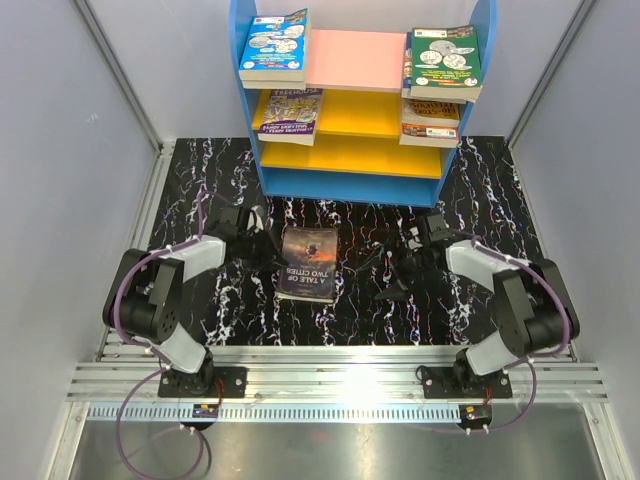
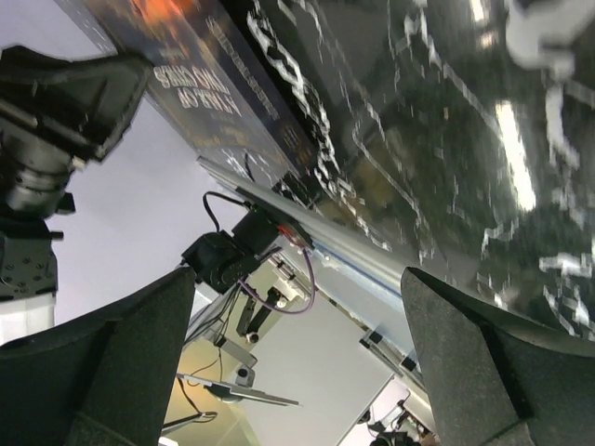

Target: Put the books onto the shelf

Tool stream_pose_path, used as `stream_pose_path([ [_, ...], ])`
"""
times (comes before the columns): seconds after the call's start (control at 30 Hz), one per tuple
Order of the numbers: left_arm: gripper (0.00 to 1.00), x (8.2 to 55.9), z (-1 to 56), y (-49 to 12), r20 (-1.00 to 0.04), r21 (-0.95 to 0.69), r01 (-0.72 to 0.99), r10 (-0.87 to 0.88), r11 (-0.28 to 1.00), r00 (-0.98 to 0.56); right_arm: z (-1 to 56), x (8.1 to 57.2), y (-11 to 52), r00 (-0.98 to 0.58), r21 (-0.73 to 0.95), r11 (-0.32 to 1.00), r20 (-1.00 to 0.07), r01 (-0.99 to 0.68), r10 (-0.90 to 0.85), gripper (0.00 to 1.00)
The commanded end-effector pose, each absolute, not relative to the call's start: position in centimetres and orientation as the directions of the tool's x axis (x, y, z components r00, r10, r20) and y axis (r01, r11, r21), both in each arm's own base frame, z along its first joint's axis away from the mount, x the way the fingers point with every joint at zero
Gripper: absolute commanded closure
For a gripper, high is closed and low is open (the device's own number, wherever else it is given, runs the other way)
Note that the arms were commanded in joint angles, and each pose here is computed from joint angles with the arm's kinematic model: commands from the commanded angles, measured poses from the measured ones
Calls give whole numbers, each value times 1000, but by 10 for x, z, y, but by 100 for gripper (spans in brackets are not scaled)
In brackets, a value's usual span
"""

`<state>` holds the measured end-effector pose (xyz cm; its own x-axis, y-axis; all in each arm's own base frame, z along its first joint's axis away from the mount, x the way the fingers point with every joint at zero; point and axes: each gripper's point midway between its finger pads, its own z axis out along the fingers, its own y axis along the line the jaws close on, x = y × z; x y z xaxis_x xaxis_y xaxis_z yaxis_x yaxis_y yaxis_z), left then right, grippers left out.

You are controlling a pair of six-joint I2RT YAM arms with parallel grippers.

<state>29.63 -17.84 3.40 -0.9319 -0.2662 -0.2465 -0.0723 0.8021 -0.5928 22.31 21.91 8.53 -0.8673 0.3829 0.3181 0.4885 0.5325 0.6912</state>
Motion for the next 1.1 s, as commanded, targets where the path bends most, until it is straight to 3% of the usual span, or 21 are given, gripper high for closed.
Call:
stream_pose_path([
  [0.0,100,280,68,-207,-190,-740,-35,-259,672,-947,79,247,232,-907,767,503,247,398,342,0],
  [0.37,100,260,97,-219,-153,-835,-36,-295,549,-943,37,284,273,-931,785,510,233,351,281,0],
  [0.43,100,264,113,-222,-184,-862,0,-311,507,-933,37,282,284,-937,795,503,237,339,256,0],
  [0.77,100,263,145,-231,-44,-968,-64,-414,244,-909,20,251,281,-934,780,515,282,355,217,0],
  [0.87,100,261,143,-232,-35,-971,-65,-404,229,-914,18,247,282,-930,785,497,303,368,211,2],
  [0.97,100,259,134,-231,-40,-961,-72,-395,265,-918,24,247,284,-929,801,472,308,369,203,11],
  [1.0,100,257,132,-231,-48,-958,-67,-388,278,-921,26,246,285,-930,805,466,309,366,198,24],
  [1.07,100,256,124,-230,-72,-939,-62,-370,338,-926,37,246,288,-937,824,447,298,348,181,37],
])
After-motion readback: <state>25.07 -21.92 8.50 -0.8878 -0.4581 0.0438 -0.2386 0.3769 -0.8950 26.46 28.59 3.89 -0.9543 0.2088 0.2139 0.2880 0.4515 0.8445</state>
